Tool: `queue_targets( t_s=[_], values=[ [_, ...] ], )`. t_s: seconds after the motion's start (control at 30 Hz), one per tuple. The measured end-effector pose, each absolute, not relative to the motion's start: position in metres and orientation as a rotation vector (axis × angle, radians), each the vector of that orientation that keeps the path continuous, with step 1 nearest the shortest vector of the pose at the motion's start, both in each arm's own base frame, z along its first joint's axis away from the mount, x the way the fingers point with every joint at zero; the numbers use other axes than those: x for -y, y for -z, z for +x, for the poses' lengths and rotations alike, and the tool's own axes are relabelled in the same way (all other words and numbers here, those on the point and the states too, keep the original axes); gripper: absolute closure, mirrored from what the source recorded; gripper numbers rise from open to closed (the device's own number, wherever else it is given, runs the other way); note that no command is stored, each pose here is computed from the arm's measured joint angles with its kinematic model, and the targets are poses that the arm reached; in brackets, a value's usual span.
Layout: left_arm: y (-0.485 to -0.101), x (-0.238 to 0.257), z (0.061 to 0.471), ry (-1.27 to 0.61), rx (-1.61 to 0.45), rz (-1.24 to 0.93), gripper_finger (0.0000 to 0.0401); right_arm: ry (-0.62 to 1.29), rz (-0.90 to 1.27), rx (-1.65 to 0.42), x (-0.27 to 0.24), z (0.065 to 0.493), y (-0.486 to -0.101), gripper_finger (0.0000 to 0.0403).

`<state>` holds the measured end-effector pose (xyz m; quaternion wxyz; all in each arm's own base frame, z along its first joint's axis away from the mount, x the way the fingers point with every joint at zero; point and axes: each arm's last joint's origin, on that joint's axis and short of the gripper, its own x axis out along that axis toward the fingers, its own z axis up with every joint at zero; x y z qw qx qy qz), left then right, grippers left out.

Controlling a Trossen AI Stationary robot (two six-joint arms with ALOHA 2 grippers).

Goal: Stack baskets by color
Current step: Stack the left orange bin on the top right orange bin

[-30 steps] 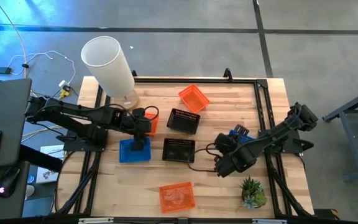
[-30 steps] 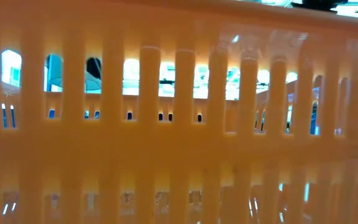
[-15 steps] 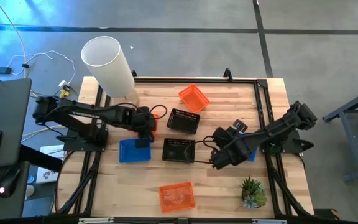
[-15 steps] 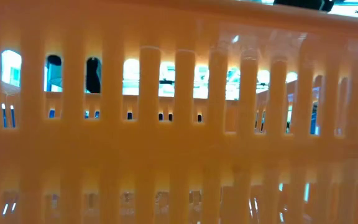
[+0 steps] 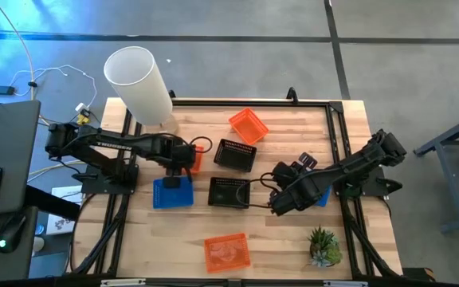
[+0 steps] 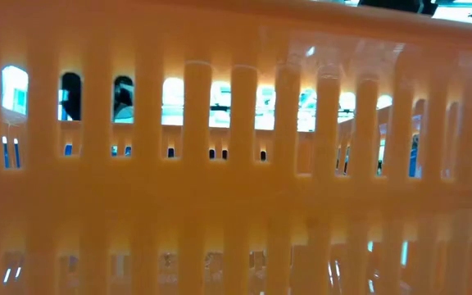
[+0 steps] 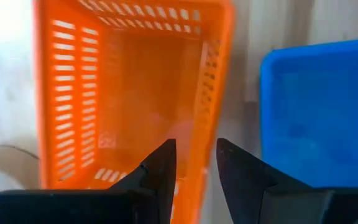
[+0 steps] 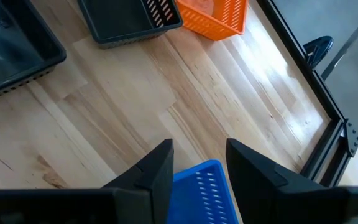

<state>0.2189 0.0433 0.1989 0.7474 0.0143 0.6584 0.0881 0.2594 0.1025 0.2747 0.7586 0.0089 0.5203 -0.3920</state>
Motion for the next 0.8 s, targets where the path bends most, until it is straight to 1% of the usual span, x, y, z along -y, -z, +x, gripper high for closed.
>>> queue_targets(
  t_s=[0.23,0.63,0.8],
  values=[
    [-0.198,-0.042,0.216,-0.170,-1.469,0.019,0.0298,0.854,0.020,-1.133,-0.103,0.259,-0.275,0.0268],
    [-0.181,-0.040,0.205,-0.168,-1.523,0.013,0.0298,0.854,0.020,-1.133,-0.103,0.259,-0.275,0.0268],
    [-0.177,-0.041,0.203,-0.216,-1.530,0.022,0.0298,0.851,0.026,-1.128,-0.103,0.260,-0.275,0.0268]
  ],
)
